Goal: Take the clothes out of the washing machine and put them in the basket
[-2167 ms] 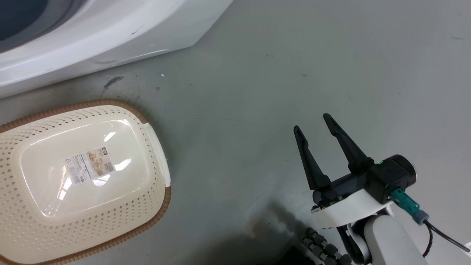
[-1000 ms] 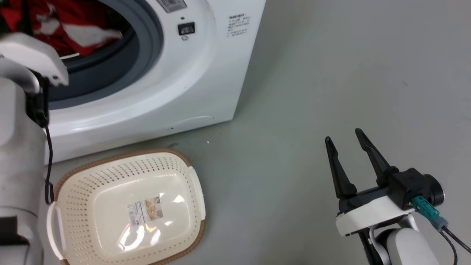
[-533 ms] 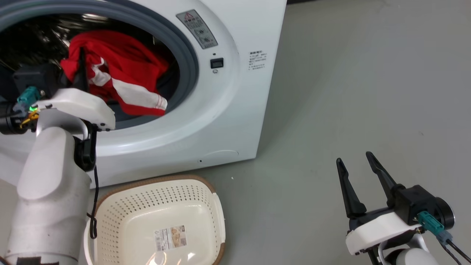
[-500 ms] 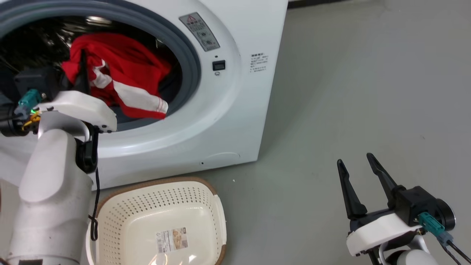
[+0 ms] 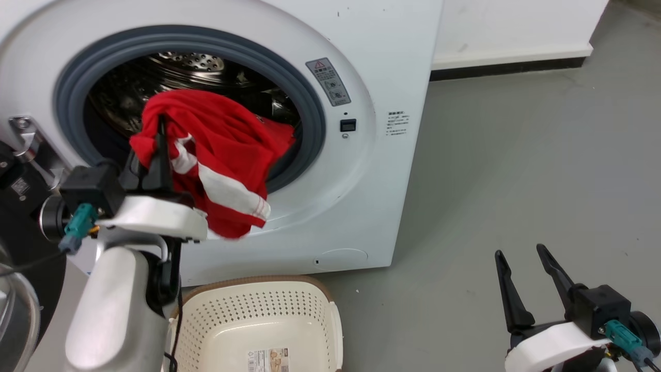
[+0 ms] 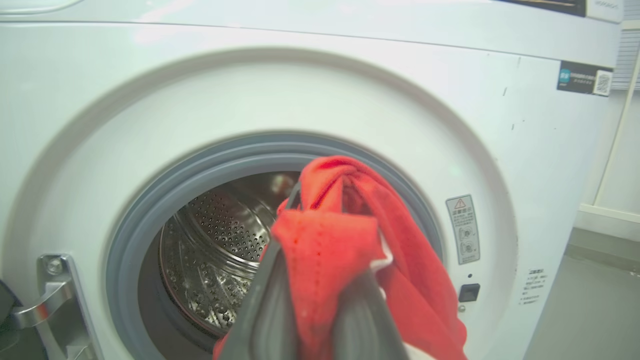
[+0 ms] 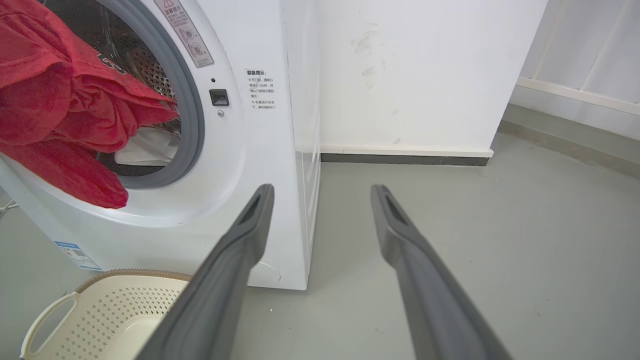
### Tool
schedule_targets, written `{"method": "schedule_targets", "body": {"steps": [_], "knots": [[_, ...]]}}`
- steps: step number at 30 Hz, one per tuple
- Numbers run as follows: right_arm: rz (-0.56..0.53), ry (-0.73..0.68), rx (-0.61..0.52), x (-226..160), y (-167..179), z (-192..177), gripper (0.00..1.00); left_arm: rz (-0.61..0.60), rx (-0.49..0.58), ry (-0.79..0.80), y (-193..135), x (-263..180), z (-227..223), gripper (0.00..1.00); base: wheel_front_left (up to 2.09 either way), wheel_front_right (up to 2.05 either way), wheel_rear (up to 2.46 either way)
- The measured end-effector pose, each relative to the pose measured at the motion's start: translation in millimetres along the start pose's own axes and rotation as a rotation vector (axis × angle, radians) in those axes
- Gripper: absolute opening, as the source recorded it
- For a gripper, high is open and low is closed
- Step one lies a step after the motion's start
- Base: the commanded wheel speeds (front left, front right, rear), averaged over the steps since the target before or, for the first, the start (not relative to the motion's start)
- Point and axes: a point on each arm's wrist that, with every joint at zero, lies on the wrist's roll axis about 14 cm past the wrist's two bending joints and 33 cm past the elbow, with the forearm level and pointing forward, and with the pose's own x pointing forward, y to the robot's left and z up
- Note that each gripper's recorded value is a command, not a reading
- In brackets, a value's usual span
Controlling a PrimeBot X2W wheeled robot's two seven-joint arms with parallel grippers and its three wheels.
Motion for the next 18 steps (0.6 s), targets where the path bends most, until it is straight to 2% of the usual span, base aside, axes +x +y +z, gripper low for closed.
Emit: {"method": "schedule_targets", "body": {"steps": [6, 10, 14, 18], "knots": [[0.019, 0.006, -0.009, -4, 6, 1, 1.00, -0.009, -0.007, -0.019, -13, -37, 21, 0.00, 0.00, 0.00, 0.00], [0.036, 0.009, -0.017, -7, 12, 2, 1.00, -0.003, -0.029, 0.035, -20, -67, 17, 0.00, 0.00, 0.00, 0.00], [0.046, -0.004, -0.020, -6, 15, 6, 1.00, 0.036, -0.065, 0.117, -21, -95, 1, 0.00, 0.00, 0.00, 0.00], [0.057, 0.007, -0.021, -3, 18, 4, 1.00, 0.075, -0.098, 0.255, -18, -123, -33, 0.00, 0.00, 0.00, 0.00]]}}
